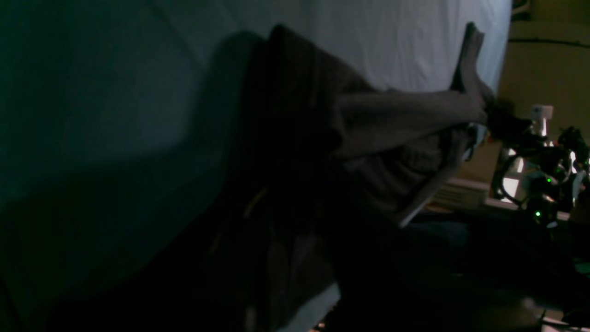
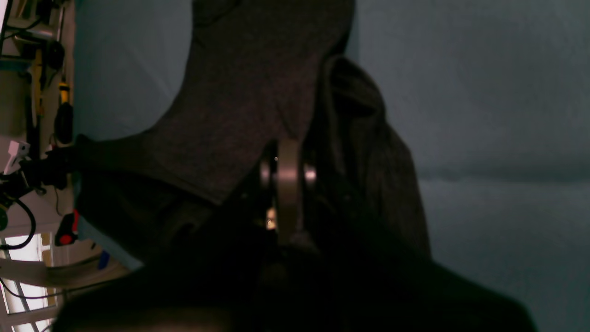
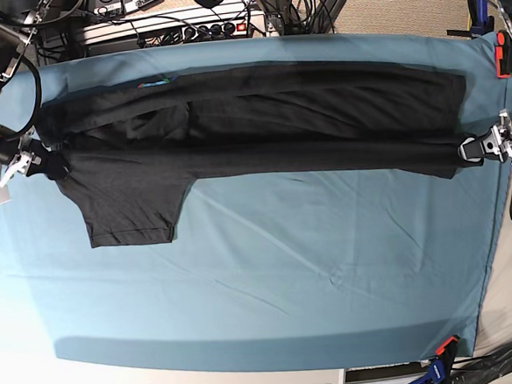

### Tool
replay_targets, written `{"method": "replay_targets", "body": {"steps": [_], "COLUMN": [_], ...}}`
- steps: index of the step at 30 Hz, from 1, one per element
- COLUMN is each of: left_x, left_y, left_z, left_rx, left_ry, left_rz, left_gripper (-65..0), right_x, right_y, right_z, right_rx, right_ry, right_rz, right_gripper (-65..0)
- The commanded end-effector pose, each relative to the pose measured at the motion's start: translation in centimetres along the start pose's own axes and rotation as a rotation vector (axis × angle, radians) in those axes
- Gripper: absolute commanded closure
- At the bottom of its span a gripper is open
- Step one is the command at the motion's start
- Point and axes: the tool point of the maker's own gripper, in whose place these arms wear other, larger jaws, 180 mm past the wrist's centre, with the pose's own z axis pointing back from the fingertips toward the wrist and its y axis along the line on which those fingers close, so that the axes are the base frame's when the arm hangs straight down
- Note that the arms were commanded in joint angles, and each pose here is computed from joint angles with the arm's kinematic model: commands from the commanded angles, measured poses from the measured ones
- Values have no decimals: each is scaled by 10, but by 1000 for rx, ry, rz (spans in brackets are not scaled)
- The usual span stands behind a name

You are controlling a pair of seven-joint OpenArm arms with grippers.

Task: Fold the T-shirt properly
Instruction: 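Lift the hem edge with both grippers and fold it over the shirt, then lower the folded edge and adjust the right gripper at the sleeve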

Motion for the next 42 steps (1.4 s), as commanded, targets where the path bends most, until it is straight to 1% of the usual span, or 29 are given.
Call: {"method": "replay_targets", "body": {"steps": [1, 13, 17, 18, 19, 20, 21, 22, 23, 24, 27, 30, 33, 35, 36, 38, 40, 42], "left_x": [16, -5, -2, -1, -1, 0, 0, 1, 2, 3, 6, 9, 15, 20, 23, 29, 33, 35], "left_y": [-4, 8, 8, 8, 8, 8, 8, 8, 8, 8, 9, 8, 2, -6, -10, -19, -27, -32], "left_z": [15, 16, 16, 16, 16, 16, 16, 16, 17, 17, 21, 24, 22, 21, 21, 21, 21, 21], "left_rx": [6, 25, 25, 25, 24, 22, 22, 22, 23, 24, 33, 36, 31, 25, 23, 18, 14, 10], "left_ry": [-39, -6, -26, -31, -32, -33, -37, -41, -47, -49, -58, -64, -66, -66, -67, -69, -68, -65], "left_rz": [-29, 4, 3, 0, -6, -15, -15, -15, -15, -16, -19, -26, -39, -77, -97, -144, -185, -225], "left_gripper": [0, 0, 0, -37, -104, -173, -237, -284, -308, -310, -310, -309, -309, -309, -309, -309, -309, -309], "right_x": [22, 22, 21, 20, 19, 19, 18, 19, 19, 19, 23, 40, 81, 102, 109, 117, 120, 121], "right_y": [3, 2, 1, 0, -1, -2, -2, -2, -2, -2, 0, 0, -5, -3, 0, 4, 7, 9], "right_z": [12, 12, 12, 12, 12, 12, 12, 12, 12, 12, 12, 13, 13, 8, 4, -11, -30, -47], "right_rx": [-5, -6, -12, -17, -24, -29, -31, -31, -31, -30, -27, -43, -114, -139, -144, -146, -130, -99], "right_ry": [-51, -50, -45, -41, -35, -31, -29, -29, -30, -31, -40, -78, -233, -307, -328, -339, -333, -329], "right_rz": [49, 49, 50, 51, 52, 53, 54, 54, 54, 54, 58, 73, 98, 107, 110, 107, 78, 27], "right_gripper": [0, 0, 0, 0, 0, -28, -106, -176, -225, -242, -243, -243, -243, -243, -243, -243, -243, -243]}}
